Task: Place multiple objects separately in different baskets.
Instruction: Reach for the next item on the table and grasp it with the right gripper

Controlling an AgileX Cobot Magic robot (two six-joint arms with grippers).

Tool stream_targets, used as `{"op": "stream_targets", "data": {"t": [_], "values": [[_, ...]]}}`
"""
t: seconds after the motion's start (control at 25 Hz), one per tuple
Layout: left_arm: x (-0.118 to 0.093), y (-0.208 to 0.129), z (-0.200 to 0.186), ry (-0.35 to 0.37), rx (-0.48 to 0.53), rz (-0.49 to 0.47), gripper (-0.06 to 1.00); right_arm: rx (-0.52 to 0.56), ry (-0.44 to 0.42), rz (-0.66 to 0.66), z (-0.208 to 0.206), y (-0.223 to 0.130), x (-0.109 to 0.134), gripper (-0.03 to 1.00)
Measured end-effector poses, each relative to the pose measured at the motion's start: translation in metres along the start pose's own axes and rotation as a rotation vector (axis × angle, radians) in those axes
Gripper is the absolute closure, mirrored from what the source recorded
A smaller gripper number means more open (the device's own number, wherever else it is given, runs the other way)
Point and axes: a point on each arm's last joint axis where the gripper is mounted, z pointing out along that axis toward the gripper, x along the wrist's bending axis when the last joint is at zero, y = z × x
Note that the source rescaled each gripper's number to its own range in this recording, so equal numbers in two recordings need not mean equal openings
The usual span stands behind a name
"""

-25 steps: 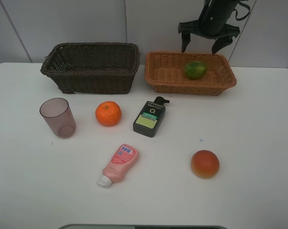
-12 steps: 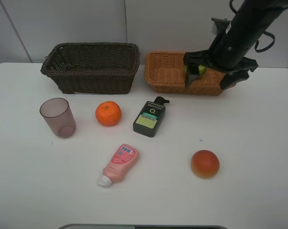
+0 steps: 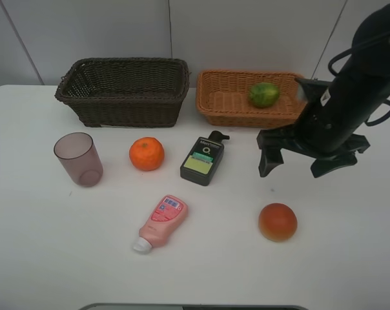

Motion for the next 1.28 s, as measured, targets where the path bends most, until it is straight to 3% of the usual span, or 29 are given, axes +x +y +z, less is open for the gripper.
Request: {"op": "stream_targets", "data": {"t": [0.48, 0.76, 1.0, 1.28], "values": [[0.0, 0.0, 0.0, 0.0, 0.0, 0.0, -0.02, 0.0, -0.021, 0.093, 0.036, -0.039, 0.0, -0.03], [0.0, 0.0, 0.0, 0.0, 0.0, 0.0, -0.02, -0.031, -0.03, 0.121, 0.042, -0.038, -0.002, -0.03], [0.0, 0.0, 0.0, 0.0, 0.0, 0.0, -0.02, 0.008, -0.059, 0.125, 0.058, -0.037, -0.002, -0.03], [0.0, 0.0, 0.0, 0.0, 0.0, 0.0, -0.02, -0.011, -0.028, 0.102, 0.066, -0.038, 0.009, -0.03]]}}
